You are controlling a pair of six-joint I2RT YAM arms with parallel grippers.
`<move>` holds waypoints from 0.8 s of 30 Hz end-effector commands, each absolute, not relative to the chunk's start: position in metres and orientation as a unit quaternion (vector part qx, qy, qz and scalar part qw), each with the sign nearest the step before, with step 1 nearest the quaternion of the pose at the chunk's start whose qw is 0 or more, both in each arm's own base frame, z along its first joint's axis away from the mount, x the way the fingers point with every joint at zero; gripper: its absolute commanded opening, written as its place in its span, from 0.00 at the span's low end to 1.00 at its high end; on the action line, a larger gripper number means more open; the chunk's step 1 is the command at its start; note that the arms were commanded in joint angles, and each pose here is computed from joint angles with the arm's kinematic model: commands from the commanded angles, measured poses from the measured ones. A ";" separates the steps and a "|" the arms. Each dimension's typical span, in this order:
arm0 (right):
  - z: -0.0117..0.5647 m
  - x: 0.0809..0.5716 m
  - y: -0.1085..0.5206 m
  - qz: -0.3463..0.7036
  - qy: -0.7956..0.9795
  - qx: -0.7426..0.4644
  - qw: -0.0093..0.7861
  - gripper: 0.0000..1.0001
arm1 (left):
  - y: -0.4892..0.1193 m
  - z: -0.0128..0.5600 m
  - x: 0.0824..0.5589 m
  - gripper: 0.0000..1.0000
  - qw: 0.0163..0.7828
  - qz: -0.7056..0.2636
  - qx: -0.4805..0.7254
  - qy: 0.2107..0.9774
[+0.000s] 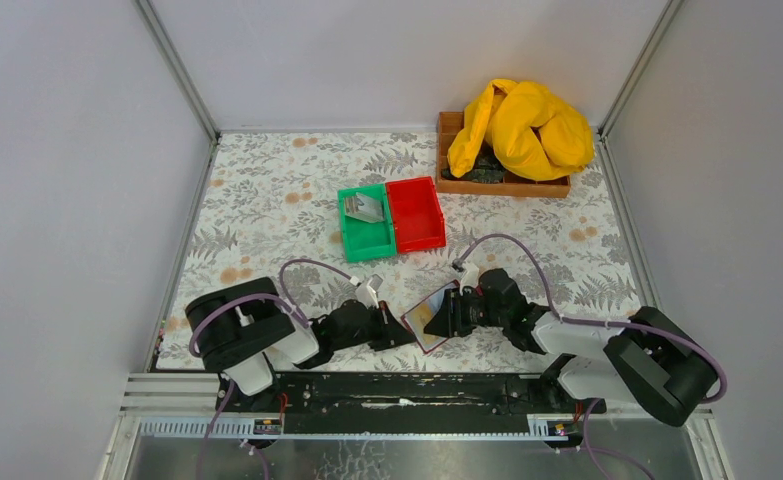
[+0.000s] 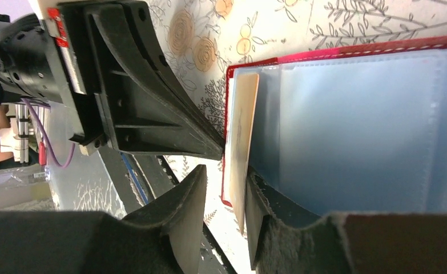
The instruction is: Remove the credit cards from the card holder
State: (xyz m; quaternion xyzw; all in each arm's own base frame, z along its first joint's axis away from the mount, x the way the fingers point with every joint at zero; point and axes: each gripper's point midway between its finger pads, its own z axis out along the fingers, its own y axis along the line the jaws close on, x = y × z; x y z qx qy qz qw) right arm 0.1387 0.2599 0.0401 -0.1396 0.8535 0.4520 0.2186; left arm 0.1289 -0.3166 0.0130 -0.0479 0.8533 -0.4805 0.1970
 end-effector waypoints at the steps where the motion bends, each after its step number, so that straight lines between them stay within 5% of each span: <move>1: 0.049 0.134 0.273 0.491 0.832 -0.151 0.212 0.37 | -0.305 -0.011 0.123 0.00 0.180 -0.445 -0.044 0.876; 24: 0.054 0.152 0.256 0.425 0.852 -0.156 0.264 0.37 | -0.297 -0.012 0.125 0.00 0.184 -0.450 -0.050 0.873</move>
